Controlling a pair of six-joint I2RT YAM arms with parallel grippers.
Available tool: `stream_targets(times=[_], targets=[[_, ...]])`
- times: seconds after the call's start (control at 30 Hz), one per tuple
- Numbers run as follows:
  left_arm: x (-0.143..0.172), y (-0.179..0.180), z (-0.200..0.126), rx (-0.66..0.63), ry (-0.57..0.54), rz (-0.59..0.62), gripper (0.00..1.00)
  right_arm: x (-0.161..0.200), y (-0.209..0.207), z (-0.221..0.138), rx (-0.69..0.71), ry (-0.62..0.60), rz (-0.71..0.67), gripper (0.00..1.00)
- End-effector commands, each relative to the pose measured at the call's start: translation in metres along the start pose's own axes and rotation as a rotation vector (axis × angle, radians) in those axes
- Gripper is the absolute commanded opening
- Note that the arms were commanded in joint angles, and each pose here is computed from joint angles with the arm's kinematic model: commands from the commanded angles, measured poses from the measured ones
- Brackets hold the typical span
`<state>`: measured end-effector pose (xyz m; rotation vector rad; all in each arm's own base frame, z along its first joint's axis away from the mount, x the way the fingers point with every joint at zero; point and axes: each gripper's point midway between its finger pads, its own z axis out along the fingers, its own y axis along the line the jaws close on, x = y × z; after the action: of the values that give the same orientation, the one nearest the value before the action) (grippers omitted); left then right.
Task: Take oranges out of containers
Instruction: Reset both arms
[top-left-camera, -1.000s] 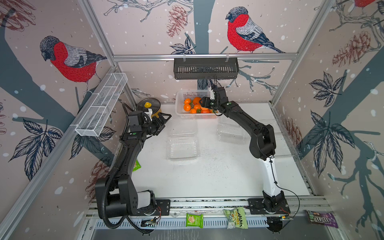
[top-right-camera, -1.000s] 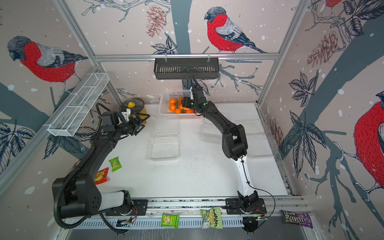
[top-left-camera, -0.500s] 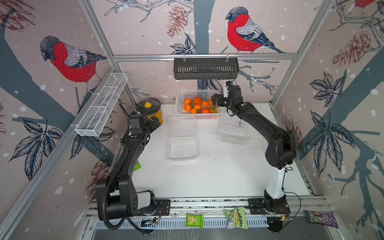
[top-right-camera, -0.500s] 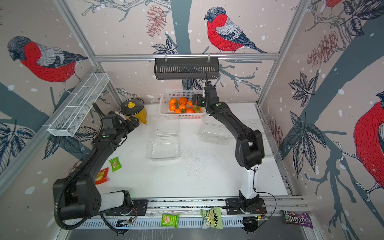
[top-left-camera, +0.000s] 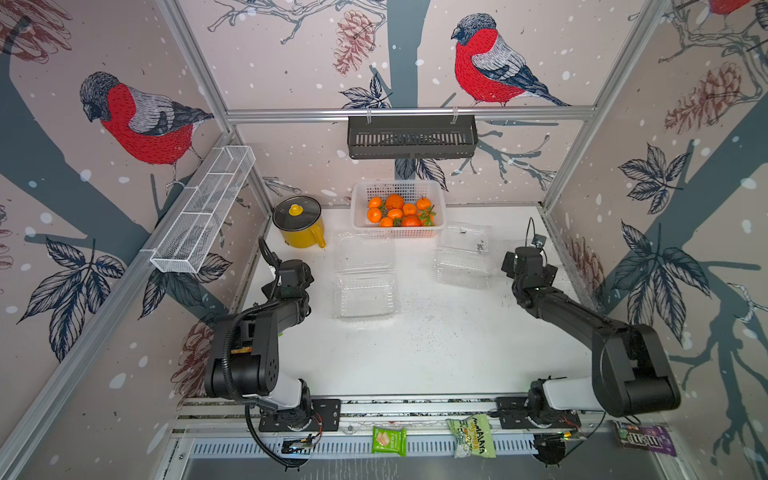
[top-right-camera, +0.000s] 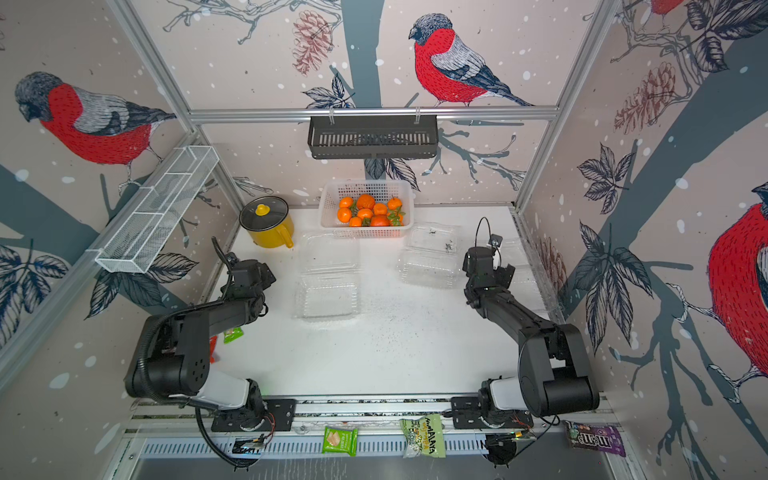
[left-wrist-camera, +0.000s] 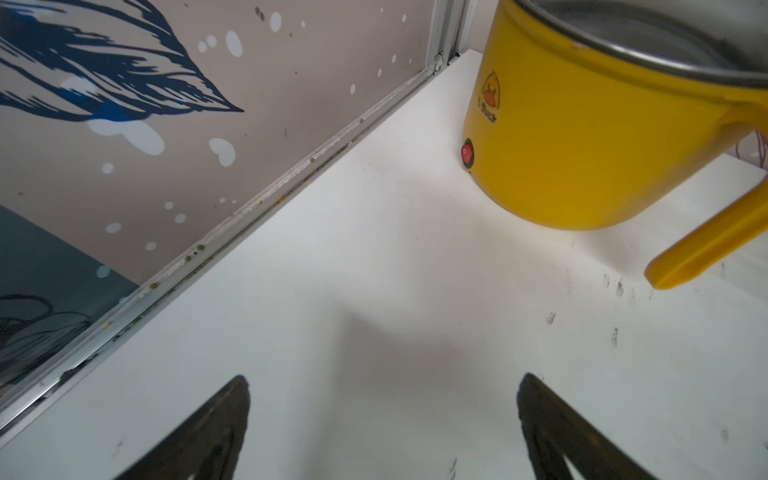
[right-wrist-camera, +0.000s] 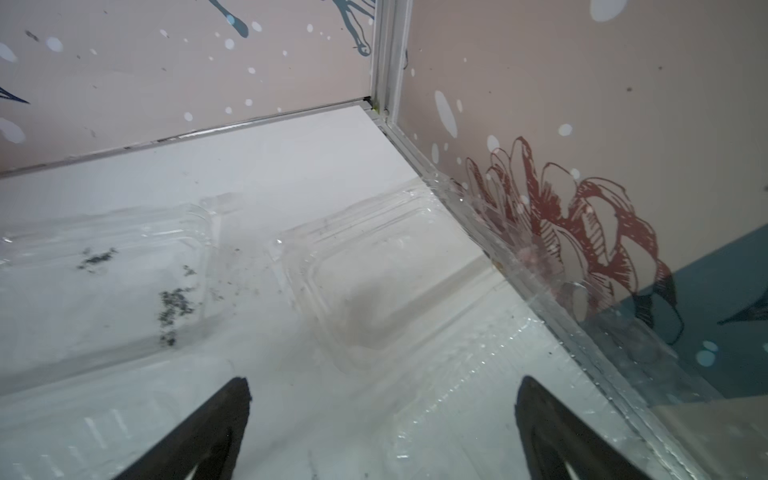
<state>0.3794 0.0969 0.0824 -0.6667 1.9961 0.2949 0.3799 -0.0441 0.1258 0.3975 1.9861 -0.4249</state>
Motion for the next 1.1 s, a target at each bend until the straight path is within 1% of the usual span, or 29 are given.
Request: stream_targets(times=[0.0, 0.1, 0.13, 0.17, 0.23, 0.27, 0.3, 0.33, 0.4, 0.43, 0.47, 0.5, 0.53, 0.6, 0.7, 1.07], targets=[[-0.029, -0.022, -0.012, 0.099, -0.158, 0.038, 0.99, -0.025, -0.015, -0.007, 0.058, -0.217, 0.059, 1.00], [-0.026, -0.030, -0.045, 0.205, -0.294, 0.069, 0.99, -0.013, -0.010, -0.020, -0.032, -0.318, 0.081, 1.00], [-0.026, -0.035, -0.050, 0.244, -0.315, 0.086, 0.99, -0.007, -0.008, -0.022, -0.052, -0.326, 0.079, 1.00], [-0.025, -0.039, -0.051, 0.271, -0.315, 0.099, 0.99, -0.007, -0.011, -0.028, -0.053, -0.368, 0.085, 1.00], [-0.013, -0.054, -0.056, 0.366, -0.322, 0.155, 0.99, -0.006, -0.015, -0.042, -0.081, -0.413, 0.100, 1.00], [-0.011, -0.059, -0.063, 0.406, -0.388, 0.198, 0.99, -0.004, -0.017, -0.046, -0.102, -0.418, 0.112, 1.00], [-0.015, -0.061, -0.070, 0.420, -0.437, 0.202, 0.99, -0.001, -0.017, -0.047, -0.129, -0.417, 0.113, 1.00], [-0.011, -0.061, -0.069, 0.417, -0.408, 0.210, 0.99, 0.001, -0.014, -0.048, -0.159, -0.427, 0.106, 1.00], [-0.009, -0.061, -0.061, 0.388, -0.325, 0.184, 0.99, -0.001, -0.016, -0.048, -0.140, -0.476, 0.103, 1.00], [-0.010, -0.061, -0.059, 0.378, -0.340, 0.190, 0.99, -0.002, -0.014, -0.048, -0.138, -0.479, 0.098, 1.00], [-0.013, -0.061, -0.054, 0.342, -0.351, 0.194, 0.99, 0.001, -0.011, -0.042, -0.136, -0.436, 0.091, 1.00], [-0.012, -0.061, -0.059, 0.309, -0.367, 0.210, 0.99, 0.005, -0.010, -0.034, -0.137, -0.382, 0.092, 1.00], [-0.010, -0.059, -0.064, 0.279, -0.376, 0.211, 0.99, 0.006, -0.011, -0.029, -0.143, -0.363, 0.102, 1.00], [-0.012, -0.058, -0.067, 0.269, -0.396, 0.205, 0.99, 0.004, -0.015, -0.024, -0.136, -0.364, 0.126, 1.00], [-0.011, -0.058, -0.065, 0.270, -0.387, 0.204, 0.99, 0.006, -0.013, -0.014, -0.132, -0.317, 0.124, 1.00], [-0.011, -0.060, -0.060, 0.271, -0.366, 0.205, 0.99, 0.005, -0.016, -0.015, -0.137, -0.321, 0.136, 1.00]])
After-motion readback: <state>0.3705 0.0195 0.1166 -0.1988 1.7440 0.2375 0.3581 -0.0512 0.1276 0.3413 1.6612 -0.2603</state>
